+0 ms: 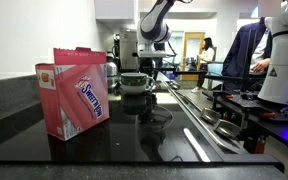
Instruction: Put the green marker inside the white and green mug
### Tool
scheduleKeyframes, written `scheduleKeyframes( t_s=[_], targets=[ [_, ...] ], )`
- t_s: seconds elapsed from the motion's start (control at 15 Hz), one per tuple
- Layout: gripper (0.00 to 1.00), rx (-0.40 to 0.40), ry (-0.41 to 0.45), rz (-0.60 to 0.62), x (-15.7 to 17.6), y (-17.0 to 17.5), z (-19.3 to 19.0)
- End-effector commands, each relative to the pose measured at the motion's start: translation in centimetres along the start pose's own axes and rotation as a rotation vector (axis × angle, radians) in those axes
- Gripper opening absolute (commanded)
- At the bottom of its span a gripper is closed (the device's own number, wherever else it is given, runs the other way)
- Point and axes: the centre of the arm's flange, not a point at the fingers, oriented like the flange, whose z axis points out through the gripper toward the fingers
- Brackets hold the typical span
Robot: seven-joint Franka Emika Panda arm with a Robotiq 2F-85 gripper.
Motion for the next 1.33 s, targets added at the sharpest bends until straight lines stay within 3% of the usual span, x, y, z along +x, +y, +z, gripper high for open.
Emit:
scheduleKeyframes(
  t_s=[0.0, 0.33, 0.67, 1.07, 1.27],
  targets=[
    [0.06, 0.009, 0.071, 0.001, -0.8, 0.6, -2.6],
    [0.06, 0.019, 0.146, -0.005, -1.9, 0.5, -7.7],
    [0.06, -0.009, 0.277, 0.03, -4.5, 0.3, -11.8],
    [0.06, 0.069, 0.455, 0.083, -9.9, -3.7, -14.3],
    [0.06, 0.046, 0.544, 0.08, -12.8, -6.2, -13.8]
  ],
)
